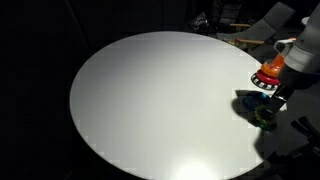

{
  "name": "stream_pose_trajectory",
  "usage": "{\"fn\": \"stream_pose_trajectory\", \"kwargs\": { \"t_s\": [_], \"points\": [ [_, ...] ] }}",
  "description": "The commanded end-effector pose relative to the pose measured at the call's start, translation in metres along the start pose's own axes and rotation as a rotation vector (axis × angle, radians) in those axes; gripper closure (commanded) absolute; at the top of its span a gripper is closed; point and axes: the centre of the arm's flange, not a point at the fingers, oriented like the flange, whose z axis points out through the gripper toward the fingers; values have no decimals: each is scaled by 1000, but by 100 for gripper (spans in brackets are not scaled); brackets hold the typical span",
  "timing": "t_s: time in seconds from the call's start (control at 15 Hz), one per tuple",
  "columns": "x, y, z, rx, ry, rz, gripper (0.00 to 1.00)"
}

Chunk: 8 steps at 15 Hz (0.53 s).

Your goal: Pick up the light green ring and stack it onto the rings stacking stand

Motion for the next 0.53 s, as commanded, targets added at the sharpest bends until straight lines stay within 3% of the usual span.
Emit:
{"fn": "stream_pose_trajectory", "kwargs": {
  "t_s": [0.0,0.13,0.2,0.47],
  "points": [
    [3,-1,3,-14,17,2,29],
    [3,-1,2,-14,17,1,51],
    [3,-2,2,-13,17,1,55],
    [5,-2,-2,-11,19,6,86]
  ]
}}
